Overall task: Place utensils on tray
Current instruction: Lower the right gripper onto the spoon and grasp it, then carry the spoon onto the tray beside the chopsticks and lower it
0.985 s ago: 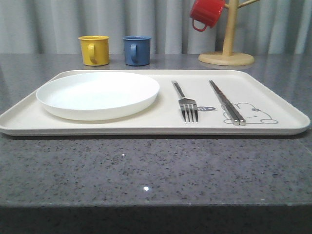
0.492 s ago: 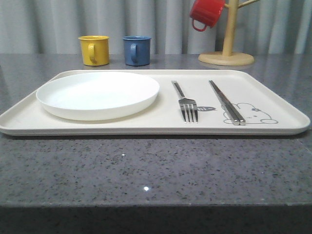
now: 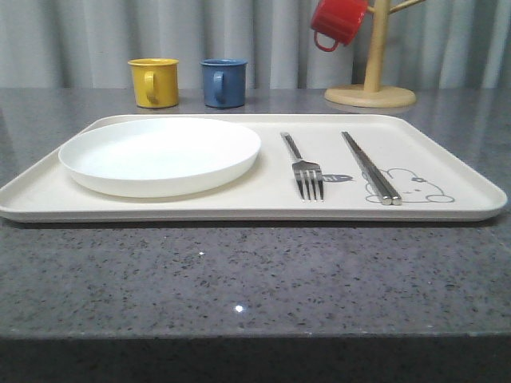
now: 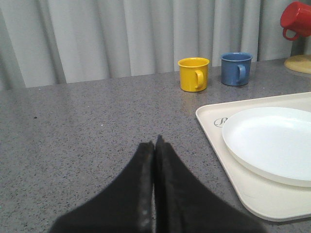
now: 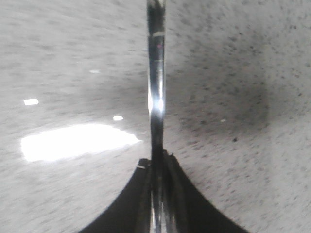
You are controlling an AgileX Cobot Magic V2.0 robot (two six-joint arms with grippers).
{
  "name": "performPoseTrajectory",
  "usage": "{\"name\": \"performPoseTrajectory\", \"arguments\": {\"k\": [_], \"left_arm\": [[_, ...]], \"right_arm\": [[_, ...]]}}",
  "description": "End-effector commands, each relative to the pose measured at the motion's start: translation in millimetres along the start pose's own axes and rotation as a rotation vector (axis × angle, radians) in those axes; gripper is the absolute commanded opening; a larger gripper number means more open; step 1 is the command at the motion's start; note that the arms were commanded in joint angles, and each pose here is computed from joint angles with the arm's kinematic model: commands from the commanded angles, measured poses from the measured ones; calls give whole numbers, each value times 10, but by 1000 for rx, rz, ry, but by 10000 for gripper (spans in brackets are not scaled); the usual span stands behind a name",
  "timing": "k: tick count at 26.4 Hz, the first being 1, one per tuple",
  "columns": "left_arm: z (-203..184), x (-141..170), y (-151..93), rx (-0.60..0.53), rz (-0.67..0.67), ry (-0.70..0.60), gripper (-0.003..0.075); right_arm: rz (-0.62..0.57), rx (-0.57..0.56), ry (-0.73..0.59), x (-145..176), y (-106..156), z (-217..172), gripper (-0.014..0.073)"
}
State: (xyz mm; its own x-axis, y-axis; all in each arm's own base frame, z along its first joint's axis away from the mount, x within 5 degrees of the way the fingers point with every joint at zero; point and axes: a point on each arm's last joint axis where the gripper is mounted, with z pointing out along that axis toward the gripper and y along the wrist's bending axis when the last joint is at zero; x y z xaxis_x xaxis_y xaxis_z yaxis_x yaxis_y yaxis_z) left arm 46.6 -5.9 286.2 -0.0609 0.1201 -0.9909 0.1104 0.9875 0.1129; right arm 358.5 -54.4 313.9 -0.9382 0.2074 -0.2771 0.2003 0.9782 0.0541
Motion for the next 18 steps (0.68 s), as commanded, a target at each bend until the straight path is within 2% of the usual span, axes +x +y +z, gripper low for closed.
{"name": "performPoseTrajectory", "arguments": {"k": [1,18], "left_arm": [[-20,-162,21,-15,-19,-104,-19],[-21,-164,21,-15,-19,-106,-19]], "right_arm": [[-1,-28,-1,153,164,-394,-36],[-150,-132,27,393,1226,-348,-33]]}}
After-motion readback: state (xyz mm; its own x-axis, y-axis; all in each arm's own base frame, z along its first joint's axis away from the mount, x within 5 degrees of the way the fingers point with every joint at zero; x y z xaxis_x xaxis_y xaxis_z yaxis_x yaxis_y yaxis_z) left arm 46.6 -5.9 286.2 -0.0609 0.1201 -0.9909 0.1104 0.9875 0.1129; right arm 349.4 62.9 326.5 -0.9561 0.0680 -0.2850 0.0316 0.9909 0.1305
